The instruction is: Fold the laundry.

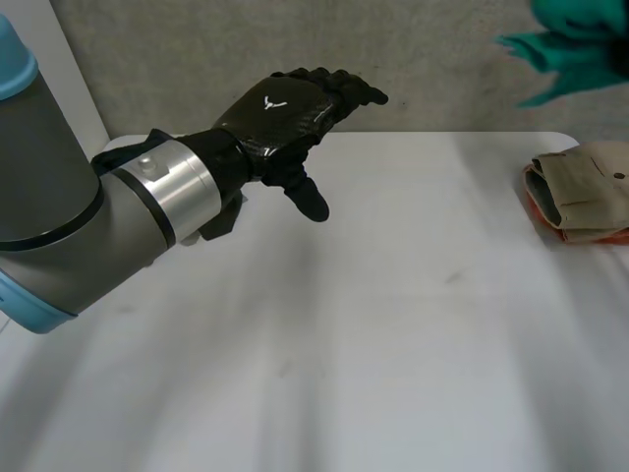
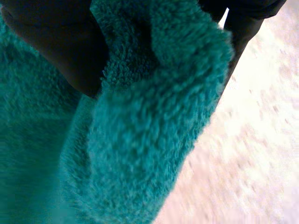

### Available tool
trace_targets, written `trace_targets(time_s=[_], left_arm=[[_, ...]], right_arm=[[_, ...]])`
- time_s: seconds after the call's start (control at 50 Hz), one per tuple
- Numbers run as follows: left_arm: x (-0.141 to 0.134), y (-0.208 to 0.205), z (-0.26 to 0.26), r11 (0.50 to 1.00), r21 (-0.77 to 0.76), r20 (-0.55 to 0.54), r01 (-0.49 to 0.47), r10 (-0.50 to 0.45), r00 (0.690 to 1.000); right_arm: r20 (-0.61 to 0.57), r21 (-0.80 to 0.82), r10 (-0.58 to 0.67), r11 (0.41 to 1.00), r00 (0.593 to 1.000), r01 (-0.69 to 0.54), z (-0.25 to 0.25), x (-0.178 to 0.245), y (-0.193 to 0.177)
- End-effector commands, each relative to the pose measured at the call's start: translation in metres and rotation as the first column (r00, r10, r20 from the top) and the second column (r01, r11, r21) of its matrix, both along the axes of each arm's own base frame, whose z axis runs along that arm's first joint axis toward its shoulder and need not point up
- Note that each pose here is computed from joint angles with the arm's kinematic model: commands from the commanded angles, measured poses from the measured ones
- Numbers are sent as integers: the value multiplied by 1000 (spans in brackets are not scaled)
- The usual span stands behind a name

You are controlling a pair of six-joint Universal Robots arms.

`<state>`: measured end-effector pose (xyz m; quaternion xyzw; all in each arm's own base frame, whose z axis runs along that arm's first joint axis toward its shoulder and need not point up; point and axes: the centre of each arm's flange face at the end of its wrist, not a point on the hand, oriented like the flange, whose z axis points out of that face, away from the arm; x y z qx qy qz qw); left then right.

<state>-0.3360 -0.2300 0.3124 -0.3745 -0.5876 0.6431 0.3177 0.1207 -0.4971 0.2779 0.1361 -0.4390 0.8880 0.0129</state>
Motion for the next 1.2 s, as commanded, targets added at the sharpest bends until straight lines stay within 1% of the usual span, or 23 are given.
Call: trace_targets(time_s=[0.02, 0.1, 0.2, 0.38, 0.46, 0.52, 0.6, 0.62, 0.68, 0.7, 0.74, 0.76, 0.78, 0.84, 0.86, 0.92, 0.94, 1.0, 1.02, 1.08, 1.16, 1.18, 1.2], left_arm=[[-2, 1, -5, 1000, 13, 7, 6, -6, 1000], [-4, 3, -10, 1000, 25, 16, 14, -14, 1000], [-8, 8, -15, 999, 32, 24, 30, -31, 999], [-11, 15, -10, 999, 24, 16, 47, -48, 999], [-16, 23, -9, 997, 20, 14, 69, -69, 998], [-18, 29, -7, 996, 20, 12, 84, -84, 996], [-18, 35, -3, 995, 12, 6, 95, -95, 995], [-18, 37, -2, 995, 11, 6, 98, -98, 995], [-15, 39, 8, 995, -15, -10, 98, -98, 995], [-15, 40, 11, 995, -25, -18, 98, -98, 995], [-12, 38, 24, 994, -70, -46, 83, -86, 995], [-11, 37, 29, 993, -90, -58, 77, -83, 995], [-10, 37, 34, 991, -108, -68, 75, -82, 994], [-4, 32, 59, 981, -191, -134, 30, -57, 989], [-1, 29, 66, 978, -209, -151, 5, -38, 988], [25, -3, 86, 955, -245, -204, -168, 118, 972], [45, -30, 87, 931, -243, -215, -271, 221, 951], [76, -68, 80, 892, -233, -203, -388, 346, 916], [91, -90, 69, 870, -222, -177, -439, 407, 896], [107, -123, 43, 845, -218, -113, -488, 474, 873], [135, -179, -10, 797, -253, 36, -548, 573, 818], [155, -207, -43, 776, -265, 108, -572, 613, 783], [158, -211, -48, 774, -267, 118, -575, 618, 777]], right_arm=[[-58, 190, 42, 981, 997, -30, -97, -68, -31], [-70, 311, 62, 950, 996, -37, -152, -99, -30], [-80, 358, 35, 934, 996, -4, -164, -123, -17], [-119, 337, -3, 940, 993, 43, -105, -128, 4], [-101, 384, -19, 921, 995, 56, -84, -130, 13], [-105, 428, -84, 896, 991, 121, -62, -145, 24], [-159, 471, -237, 835, 959, 284, -36, -169, 37], [-201, 480, -308, 797, 930, 368, -23, -175, 43], [-286, 458, -407, 737, 867, 497, -1, -179, 50], [-345, 408, -463, 709, 816, 575, 18, -181, 55], [-376, 350, -502, 701, 778, 622, 35, -174, 59], [-383, 320, -505, 713, 773, 624, 42, -164, 59], [-369, 254, -465, 782, 805, 569, 59, -127, 59], [-332, 159, -360, 890, 872, 428, 77, -63, 67], [-316, 111, -282, 937, 906, 331, 82, -27, 79], [-316, 66, -169, 978, 933, 200, 84, 16, 105], [-329, 54, -101, 991, 939, 125, 81, 37, 123], [-363, 124, 64, 992, 930, -20, 54, 71, 154], [-366, 150, 102, 987, 925, -50, 45, 78, 161], [-374, 254, 230, 957, 898, -140, 10, 102, 188], [-361, 369, 322, 911, 875, -183, -26, 116, 213], [-358, 390, 333, 902, 872, -184, -33, 117, 217], [-354, 423, 344, 888, 870, -179, -44, 115, 222]])
